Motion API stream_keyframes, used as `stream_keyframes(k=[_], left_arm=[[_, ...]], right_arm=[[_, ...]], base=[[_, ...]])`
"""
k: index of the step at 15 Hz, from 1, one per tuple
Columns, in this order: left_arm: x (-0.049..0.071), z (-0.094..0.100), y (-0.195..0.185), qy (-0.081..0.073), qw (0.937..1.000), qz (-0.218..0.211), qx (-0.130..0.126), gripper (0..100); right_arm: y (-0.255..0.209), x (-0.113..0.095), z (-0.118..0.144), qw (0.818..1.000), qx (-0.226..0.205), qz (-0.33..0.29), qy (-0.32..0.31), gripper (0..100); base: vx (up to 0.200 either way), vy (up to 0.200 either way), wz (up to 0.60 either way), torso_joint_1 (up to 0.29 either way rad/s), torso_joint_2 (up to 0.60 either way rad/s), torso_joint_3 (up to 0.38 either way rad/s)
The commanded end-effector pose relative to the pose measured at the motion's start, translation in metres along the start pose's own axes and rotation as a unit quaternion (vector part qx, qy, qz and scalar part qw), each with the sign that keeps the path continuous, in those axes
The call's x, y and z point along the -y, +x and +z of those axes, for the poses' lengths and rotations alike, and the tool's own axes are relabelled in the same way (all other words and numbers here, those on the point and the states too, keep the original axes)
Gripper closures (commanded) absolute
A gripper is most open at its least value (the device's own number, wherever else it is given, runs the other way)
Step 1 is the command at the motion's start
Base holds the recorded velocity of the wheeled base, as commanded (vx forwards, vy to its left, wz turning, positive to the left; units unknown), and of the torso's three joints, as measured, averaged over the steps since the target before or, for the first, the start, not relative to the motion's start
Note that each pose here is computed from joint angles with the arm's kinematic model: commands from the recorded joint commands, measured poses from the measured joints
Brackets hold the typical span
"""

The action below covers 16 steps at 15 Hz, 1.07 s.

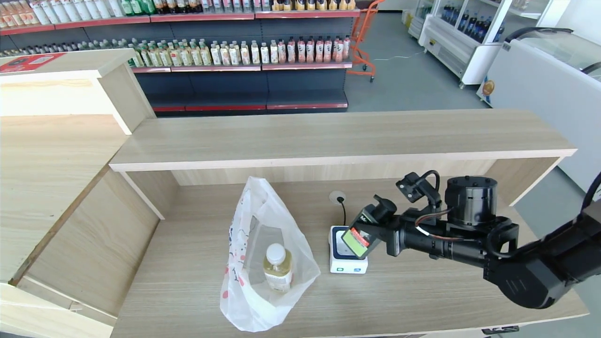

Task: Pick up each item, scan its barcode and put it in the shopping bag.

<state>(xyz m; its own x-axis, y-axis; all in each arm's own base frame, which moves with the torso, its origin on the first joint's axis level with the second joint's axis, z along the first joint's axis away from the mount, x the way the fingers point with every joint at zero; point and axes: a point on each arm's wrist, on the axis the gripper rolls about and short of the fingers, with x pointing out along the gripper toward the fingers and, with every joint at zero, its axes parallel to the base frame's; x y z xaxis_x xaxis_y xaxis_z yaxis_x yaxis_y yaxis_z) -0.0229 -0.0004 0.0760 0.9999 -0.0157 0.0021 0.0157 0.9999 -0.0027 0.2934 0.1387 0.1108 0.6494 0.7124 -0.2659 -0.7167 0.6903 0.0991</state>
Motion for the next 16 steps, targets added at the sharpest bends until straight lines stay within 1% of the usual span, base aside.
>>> stream_keyframes(k=[1, 2, 3, 4, 6, 8, 9, 11, 12, 14, 16], left_arm=[[0.0, 0.0, 0.0, 0.0, 1.0, -0.001, 0.0, 0], [0.0, 0.0, 0.0, 0.0, 1.0, -0.001, 0.0, 0], [0.0, 0.0, 0.0, 0.0, 1.0, -0.001, 0.0, 0], [0.0, 0.0, 0.0, 0.0, 1.0, -0.001, 0.0, 0], [0.0, 0.0, 0.0, 0.0, 1.0, -0.001, 0.0, 0], [0.0, 0.0, 0.0, 0.0, 1.0, -0.001, 0.0, 0], [0.0, 0.0, 0.0, 0.0, 1.0, -0.001, 0.0, 0], [0.0, 0.0, 0.0, 0.0, 1.0, -0.001, 0.0, 0], [0.0, 0.0, 0.0, 0.0, 1.0, -0.001, 0.0, 0], [0.0, 0.0, 0.0, 0.0, 1.0, -0.001, 0.0, 0], [0.0, 0.0, 0.0, 0.0, 1.0, -0.001, 0.0, 0]], right_arm=[[0.039, 0.009, -0.015, 1.0, -0.011, 0.013, -0.005, 100], [0.05, 0.012, -0.016, 1.0, 0.002, 0.018, -0.007, 100], [0.058, 0.011, -0.021, 0.999, 0.009, 0.032, -0.01, 100], [0.065, 0.013, -0.029, 0.999, 0.013, 0.032, -0.012, 100], [0.072, 0.017, -0.045, 0.999, -0.007, 0.032, -0.002, 100], [0.093, 0.021, -0.051, 0.999, -0.002, 0.038, -0.008, 100], [0.108, 0.018, -0.049, 0.999, 0.009, 0.047, -0.019, 100], [0.131, 0.011, -0.05, 0.997, 0.018, 0.062, -0.033, 100], [0.145, 0.005, -0.053, 0.996, 0.018, 0.072, -0.054, 100], [0.163, 0.001, -0.059, 0.993, 0.012, 0.082, -0.088, 100], [0.176, -0.001, -0.064, 0.99, 0.01, 0.088, -0.108, 100]], base=[[0.0, 0.0, 0.0, 0.0, 0.0, 0.0], [0.0, 0.0, 0.0, 0.0, 0.0, 0.0], [0.0, 0.0, 0.0, 0.0, 0.0, 0.0], [0.0, 0.0, 0.0, 0.0, 0.0, 0.0], [0.0, 0.0, 0.0, 0.0, 0.0, 0.0], [0.0, 0.0, 0.0, 0.0, 0.0, 0.0], [0.0, 0.0, 0.0, 0.0, 0.0, 0.0], [0.0, 0.0, 0.0, 0.0, 0.0, 0.0], [0.0, 0.0, 0.0, 0.0, 0.0, 0.0], [0.0, 0.0, 0.0, 0.0, 0.0, 0.0], [0.0, 0.0, 0.0, 0.0, 0.0, 0.0]])
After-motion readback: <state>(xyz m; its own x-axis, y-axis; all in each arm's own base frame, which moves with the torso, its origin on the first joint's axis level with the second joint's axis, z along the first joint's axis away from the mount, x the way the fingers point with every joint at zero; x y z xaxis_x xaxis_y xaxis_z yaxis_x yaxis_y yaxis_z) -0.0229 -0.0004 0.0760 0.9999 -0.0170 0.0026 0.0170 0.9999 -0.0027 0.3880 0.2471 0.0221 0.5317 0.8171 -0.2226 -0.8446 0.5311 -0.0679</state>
